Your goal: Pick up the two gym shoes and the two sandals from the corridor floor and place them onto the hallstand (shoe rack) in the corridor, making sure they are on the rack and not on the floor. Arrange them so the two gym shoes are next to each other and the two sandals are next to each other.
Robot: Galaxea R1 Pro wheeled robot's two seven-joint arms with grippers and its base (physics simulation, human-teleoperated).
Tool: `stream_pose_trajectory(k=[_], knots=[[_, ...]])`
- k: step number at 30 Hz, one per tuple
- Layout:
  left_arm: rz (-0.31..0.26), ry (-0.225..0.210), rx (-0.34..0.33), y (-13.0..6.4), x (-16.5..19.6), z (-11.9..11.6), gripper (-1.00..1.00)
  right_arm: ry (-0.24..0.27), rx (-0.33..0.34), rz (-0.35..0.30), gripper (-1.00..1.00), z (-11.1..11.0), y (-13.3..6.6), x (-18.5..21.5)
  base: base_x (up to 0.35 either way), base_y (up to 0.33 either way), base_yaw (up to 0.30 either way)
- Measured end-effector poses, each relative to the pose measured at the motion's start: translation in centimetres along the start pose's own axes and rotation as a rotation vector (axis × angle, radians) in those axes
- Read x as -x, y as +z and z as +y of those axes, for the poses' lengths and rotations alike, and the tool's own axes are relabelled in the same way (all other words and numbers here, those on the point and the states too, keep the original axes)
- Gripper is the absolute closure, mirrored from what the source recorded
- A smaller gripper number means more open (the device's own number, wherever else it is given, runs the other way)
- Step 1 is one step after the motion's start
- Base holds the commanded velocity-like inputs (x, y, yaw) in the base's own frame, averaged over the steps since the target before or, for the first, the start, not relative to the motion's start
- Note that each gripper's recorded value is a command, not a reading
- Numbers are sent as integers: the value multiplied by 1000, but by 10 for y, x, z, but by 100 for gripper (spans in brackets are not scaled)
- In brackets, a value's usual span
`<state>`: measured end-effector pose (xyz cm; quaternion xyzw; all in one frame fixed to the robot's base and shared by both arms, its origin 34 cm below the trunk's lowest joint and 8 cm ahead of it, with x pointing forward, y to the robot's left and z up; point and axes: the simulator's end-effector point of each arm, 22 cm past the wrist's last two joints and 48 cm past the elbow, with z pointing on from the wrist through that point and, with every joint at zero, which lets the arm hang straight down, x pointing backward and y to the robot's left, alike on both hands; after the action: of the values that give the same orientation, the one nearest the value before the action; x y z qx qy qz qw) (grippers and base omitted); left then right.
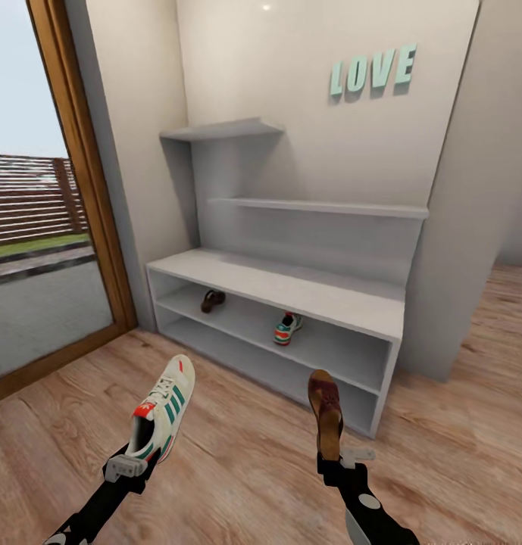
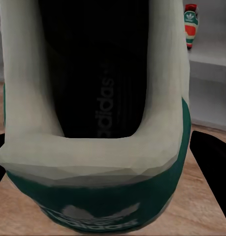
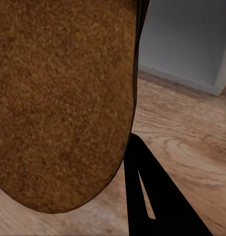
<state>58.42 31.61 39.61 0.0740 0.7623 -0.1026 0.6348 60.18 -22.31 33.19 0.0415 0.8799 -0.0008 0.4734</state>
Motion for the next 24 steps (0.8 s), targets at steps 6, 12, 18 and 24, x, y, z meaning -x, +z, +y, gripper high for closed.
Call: stream_pose_trajectory(k=[6,12,18,24], knots=[[-1,-1,1,0,0,0,100,0,0,0,100,0,0,0,64,311,-267],[0,-1,1,0,0,0,100,0,0,0,100,0,0,0,6,311,-266],[0,-1,1,0,0,0,100,0,0,0,100,0,0,0,0,310,-266],[0,-2,2,0,0,0,100,0,0,0,100,0,0,0,0,263,-266]])
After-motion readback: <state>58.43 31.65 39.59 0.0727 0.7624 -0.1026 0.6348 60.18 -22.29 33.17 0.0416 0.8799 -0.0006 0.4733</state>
